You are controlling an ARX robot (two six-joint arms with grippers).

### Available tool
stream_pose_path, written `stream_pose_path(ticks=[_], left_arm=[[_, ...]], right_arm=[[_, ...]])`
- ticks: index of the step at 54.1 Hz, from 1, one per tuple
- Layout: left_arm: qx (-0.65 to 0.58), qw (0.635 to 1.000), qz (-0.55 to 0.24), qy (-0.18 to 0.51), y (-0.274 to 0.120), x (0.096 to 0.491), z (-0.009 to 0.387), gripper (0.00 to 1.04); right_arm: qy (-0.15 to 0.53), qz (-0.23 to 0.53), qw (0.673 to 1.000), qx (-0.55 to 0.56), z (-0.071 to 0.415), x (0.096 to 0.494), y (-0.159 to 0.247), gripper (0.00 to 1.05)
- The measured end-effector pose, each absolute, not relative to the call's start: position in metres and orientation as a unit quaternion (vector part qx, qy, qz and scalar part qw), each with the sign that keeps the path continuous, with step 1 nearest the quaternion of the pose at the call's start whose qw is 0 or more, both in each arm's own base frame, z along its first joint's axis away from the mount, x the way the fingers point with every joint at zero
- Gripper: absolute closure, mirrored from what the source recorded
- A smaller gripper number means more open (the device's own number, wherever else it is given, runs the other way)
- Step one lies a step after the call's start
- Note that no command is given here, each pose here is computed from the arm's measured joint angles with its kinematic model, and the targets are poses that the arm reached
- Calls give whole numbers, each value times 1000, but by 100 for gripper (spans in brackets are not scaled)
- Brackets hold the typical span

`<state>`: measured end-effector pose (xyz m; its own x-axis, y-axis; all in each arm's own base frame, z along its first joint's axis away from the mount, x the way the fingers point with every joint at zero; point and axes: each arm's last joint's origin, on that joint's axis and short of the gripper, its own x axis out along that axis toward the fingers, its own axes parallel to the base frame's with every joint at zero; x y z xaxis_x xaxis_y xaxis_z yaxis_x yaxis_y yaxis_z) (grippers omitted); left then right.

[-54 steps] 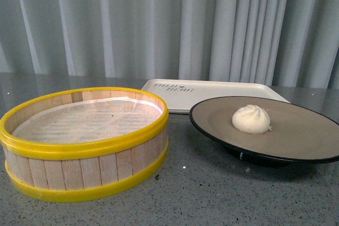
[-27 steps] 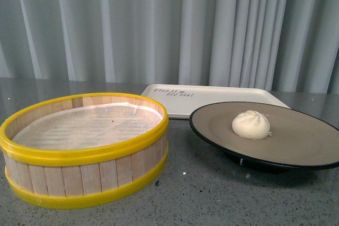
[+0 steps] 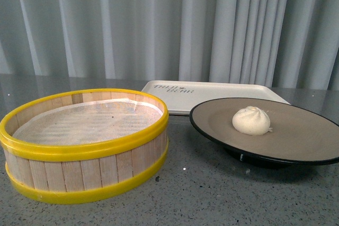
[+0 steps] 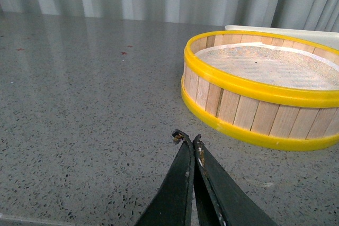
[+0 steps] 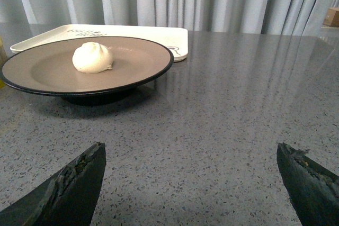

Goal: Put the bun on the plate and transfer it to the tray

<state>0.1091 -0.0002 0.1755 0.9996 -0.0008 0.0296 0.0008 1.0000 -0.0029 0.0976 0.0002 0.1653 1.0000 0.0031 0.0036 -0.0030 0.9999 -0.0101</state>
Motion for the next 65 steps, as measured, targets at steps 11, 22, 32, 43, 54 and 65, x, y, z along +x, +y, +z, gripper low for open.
stream_pose_path(ticks=[11, 22, 32, 43, 54, 65], left_arm=[[-1, 1000, -1, 3, 0, 100, 170, 101], [-1, 1000, -1, -11, 0, 96, 172, 101], [-1, 1000, -1, -11, 0, 96, 172, 101], [-1, 1000, -1, -12, 0, 96, 172, 101], [-2, 1000, -1, -12, 0, 96, 172, 80], [-2, 1000, -1, -12, 0, 96, 172, 38]], right_arm=[[-2, 1, 1000, -5, 165, 98, 0, 8], [-2, 2, 1000, -5, 165, 98, 0, 8], [-2, 2, 1000, -5, 165, 98, 0, 8], [-2, 2, 1000, -5, 165, 98, 0, 8], [-2, 2, 1000, -5, 165, 98, 0, 8], [-2, 2, 1000, -5, 165, 98, 0, 8]])
